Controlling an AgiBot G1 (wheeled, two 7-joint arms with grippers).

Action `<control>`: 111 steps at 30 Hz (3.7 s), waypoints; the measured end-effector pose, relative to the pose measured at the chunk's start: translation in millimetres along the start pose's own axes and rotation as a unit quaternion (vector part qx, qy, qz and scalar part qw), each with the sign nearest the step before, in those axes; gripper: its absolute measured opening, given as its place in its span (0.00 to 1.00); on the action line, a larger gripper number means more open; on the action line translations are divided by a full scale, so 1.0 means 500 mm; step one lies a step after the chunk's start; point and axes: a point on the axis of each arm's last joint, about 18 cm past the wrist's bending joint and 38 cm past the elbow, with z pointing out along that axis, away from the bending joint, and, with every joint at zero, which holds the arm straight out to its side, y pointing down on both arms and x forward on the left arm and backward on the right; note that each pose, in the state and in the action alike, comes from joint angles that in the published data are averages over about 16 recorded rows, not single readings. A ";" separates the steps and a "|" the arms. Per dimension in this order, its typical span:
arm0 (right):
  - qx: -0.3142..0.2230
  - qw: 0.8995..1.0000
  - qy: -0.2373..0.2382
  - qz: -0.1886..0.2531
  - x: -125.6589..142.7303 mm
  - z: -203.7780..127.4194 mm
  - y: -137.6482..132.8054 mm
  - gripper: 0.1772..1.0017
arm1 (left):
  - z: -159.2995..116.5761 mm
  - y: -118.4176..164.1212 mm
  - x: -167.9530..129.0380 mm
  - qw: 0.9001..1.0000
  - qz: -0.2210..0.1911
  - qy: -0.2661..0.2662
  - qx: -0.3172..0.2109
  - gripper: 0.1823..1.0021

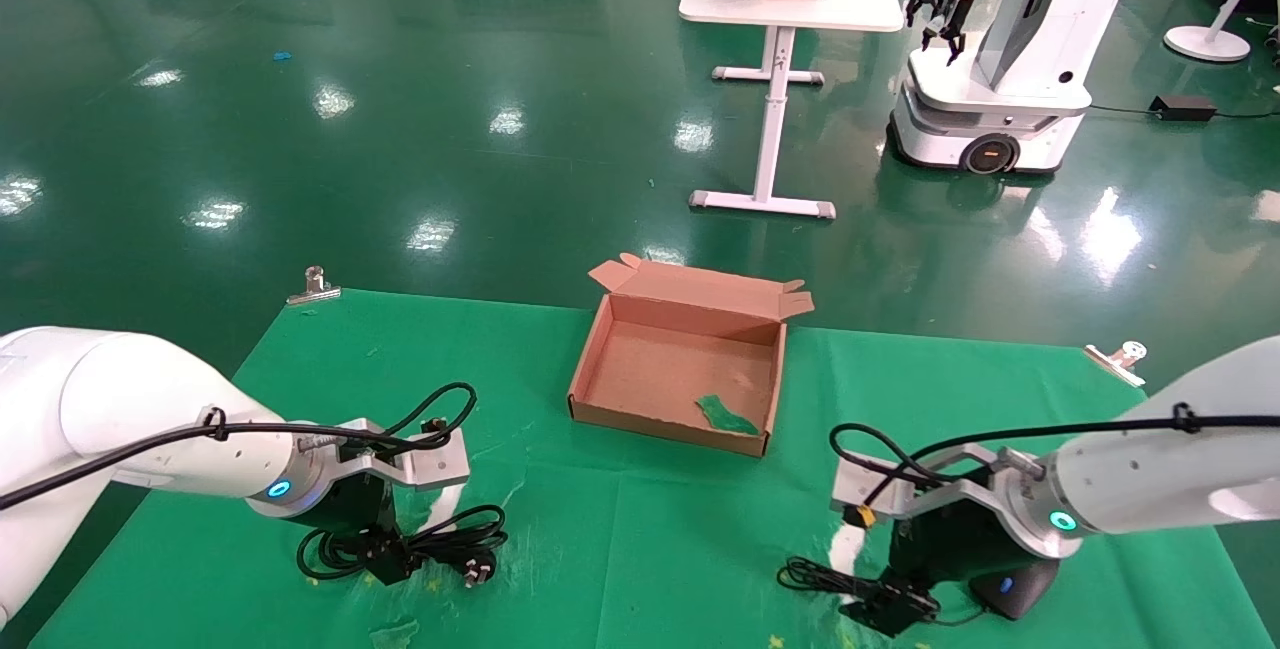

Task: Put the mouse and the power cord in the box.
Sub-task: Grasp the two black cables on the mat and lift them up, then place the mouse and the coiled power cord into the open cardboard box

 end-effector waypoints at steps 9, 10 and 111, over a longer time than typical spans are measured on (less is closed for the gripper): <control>-0.015 1.000 0.004 0.002 0.010 0.023 -0.002 1.00 | 0.000 0.000 0.000 1.000 0.000 0.000 0.000 1.00; -0.016 1.000 0.004 0.003 0.011 0.024 -0.002 1.00 | 0.000 0.000 0.000 1.000 0.000 0.000 0.000 1.00; 0.038 0.977 0.210 0.006 0.182 -0.330 -0.079 0.07 | -0.102 -0.432 -0.015 0.928 0.204 -0.192 0.246 0.10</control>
